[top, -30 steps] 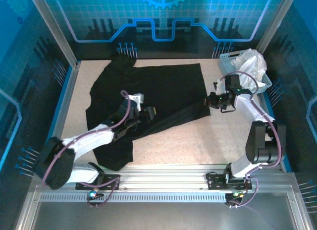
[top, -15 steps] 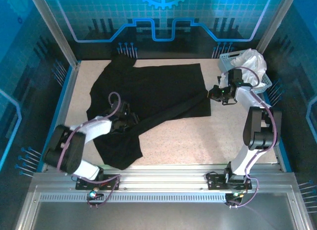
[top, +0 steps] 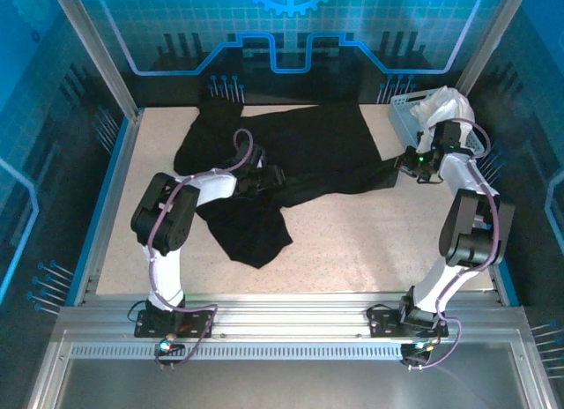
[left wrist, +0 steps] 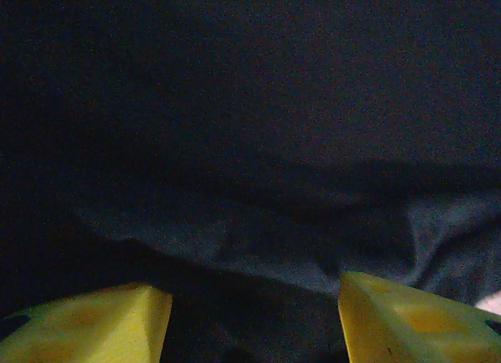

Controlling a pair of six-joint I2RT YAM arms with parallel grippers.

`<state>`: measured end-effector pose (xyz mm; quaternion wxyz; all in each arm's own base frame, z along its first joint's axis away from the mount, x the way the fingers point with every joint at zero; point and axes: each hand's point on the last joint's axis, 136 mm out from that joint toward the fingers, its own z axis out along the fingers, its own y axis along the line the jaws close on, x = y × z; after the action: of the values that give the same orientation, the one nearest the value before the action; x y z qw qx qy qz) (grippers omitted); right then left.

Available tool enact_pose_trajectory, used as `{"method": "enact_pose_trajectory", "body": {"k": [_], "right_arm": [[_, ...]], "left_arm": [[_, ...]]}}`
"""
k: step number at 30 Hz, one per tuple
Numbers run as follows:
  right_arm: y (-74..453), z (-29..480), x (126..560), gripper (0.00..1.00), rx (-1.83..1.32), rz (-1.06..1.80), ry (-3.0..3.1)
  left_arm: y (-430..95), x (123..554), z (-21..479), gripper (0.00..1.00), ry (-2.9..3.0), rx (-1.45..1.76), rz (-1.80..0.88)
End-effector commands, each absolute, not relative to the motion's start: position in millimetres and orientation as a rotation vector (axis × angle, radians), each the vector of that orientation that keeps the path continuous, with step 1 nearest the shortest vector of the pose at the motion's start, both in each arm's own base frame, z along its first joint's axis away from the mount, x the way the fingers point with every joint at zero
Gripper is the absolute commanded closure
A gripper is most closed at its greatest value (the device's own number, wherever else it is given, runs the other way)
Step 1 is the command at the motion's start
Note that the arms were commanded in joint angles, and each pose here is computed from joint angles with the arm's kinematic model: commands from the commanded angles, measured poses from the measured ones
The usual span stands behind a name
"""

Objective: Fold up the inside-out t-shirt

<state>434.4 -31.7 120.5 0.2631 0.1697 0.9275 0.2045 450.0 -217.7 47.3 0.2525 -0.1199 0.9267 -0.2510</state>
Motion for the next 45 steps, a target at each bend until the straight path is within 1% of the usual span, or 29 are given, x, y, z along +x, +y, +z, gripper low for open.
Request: {"method": "enact_pose_trajectory", "body": {"k": [1,3,4,9,12,15,17,19,21,26,29,31,34,37,41,45], "right_arm": [[-23,142,425,1.0,0.418,0.53,2.477],[-16,141,421,1.0,0.393,0.528,2.486],[-13,140,419,1.0,0.381,0.528,2.491],[4,133,415,1.0,0.325,0.528,2.528],[13,131,415,1.0,0.294,0.531,2.54],[21,129,417,1.0,0.269,0.544,2.548],[24,129,418,1.0,0.258,0.548,2.55],[25,130,419,1.0,0.251,0.554,2.546],[26,130,419,1.0,0.249,0.556,2.546],[26,129,416,1.0,0.241,0.559,2.549],[27,128,416,1.0,0.242,0.571,2.549],[28,127,417,1.0,0.238,0.582,2.549],[28,126,416,1.0,0.239,0.581,2.551],[29,126,417,1.0,0.236,0.585,2.55],[29,125,417,1.0,0.236,0.59,2.552],[30,123,416,1.0,0.238,0.591,2.558]], "left_arm": [[-207,438,80,0.4,2.477,-0.241,-0.619],[-197,415,92,0.39,2.46,-0.211,-0.579],[-193,395,92,0.38,2.469,-0.189,-0.552],[-170,294,72,0.38,2.574,-0.086,-0.317],[-164,240,58,0.37,2.661,-0.055,-0.236],[-162,200,45,0.35,2.752,0.007,-0.162],[-167,184,40,0.31,2.78,0.072,-0.132],[-174,179,37,0.25,2.787,0.155,-0.103],[-179,180,36,0.23,2.785,0.23,-0.038],[-180,183,23,0.22,2.807,0.36,0.104],[-175,190,22,0.25,2.774,0.359,0.175],[-176,198,25,0.3,2.742,0.356,0.183],[-173,210,34,0.41,2.699,0.343,0.205],[-170,223,39,0.51,2.679,0.312,0.174],[-159,243,41,0.59,2.678,0.266,0.162],[-160,263,44,0.68,2.676,0.234,0.093]]}}
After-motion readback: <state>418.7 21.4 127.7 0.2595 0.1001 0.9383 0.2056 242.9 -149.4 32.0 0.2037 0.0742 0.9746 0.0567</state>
